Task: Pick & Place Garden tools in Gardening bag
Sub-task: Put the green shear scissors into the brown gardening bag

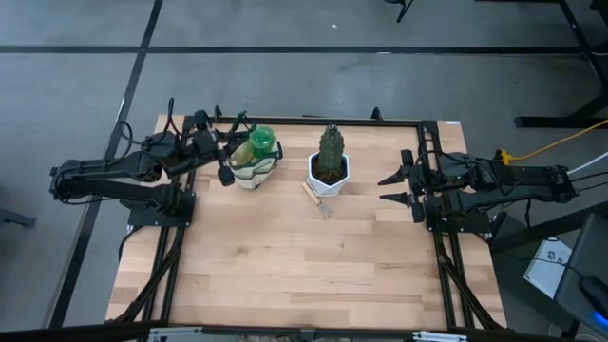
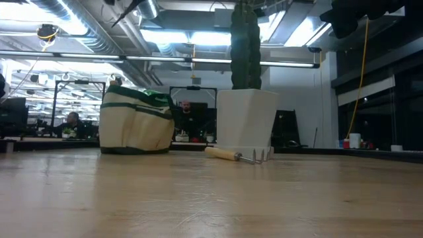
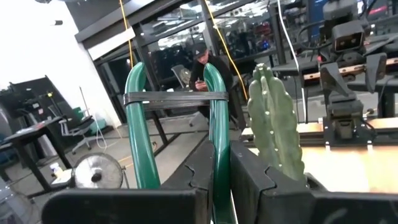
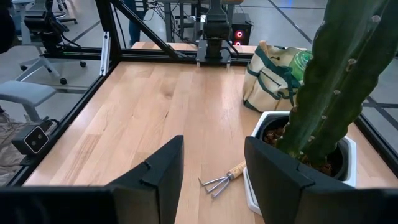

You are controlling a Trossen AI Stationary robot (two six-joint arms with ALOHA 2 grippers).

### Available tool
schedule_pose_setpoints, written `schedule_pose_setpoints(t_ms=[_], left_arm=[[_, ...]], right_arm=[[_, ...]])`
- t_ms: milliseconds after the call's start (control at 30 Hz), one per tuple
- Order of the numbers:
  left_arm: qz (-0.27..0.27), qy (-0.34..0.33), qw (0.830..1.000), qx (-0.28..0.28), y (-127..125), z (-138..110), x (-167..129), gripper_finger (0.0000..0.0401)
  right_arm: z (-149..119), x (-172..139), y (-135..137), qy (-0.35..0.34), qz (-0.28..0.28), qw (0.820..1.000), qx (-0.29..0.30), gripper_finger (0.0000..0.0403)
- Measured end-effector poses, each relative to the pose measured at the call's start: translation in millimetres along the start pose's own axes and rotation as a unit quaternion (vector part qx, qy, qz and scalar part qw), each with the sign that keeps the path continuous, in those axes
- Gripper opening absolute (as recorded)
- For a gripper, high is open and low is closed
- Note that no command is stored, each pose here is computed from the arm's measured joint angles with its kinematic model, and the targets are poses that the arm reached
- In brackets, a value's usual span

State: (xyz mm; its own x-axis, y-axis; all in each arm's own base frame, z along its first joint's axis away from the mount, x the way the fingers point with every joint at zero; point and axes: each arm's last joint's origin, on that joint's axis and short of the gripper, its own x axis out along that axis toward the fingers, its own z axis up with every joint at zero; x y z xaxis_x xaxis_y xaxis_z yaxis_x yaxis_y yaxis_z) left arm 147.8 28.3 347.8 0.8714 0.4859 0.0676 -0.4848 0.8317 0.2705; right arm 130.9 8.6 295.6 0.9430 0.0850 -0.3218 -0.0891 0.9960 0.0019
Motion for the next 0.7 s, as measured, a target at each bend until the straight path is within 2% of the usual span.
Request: schedule_pose_setpoints(t_ms=[100, 400, 700], left_arm=[[0.000, -0.013, 1.000, -0.002, -3, -7, 2, 0.0026], [-0.014, -0.070, 0.997, -0.020, -7, -53, 7, 0.0026], [-0.035, -0.069, 0.996, -0.041, -2, -81, 9, 0.0026]], right_arm=[[0, 0, 0, 0.000, 0.000, 1.000, 0.000, 0.0172], [0, 0, 0, 0.000, 0.000, 1.000, 0.000, 0.0172], [0, 0, 0, 0.000, 0.000, 1.000, 0.000, 0.0172]])
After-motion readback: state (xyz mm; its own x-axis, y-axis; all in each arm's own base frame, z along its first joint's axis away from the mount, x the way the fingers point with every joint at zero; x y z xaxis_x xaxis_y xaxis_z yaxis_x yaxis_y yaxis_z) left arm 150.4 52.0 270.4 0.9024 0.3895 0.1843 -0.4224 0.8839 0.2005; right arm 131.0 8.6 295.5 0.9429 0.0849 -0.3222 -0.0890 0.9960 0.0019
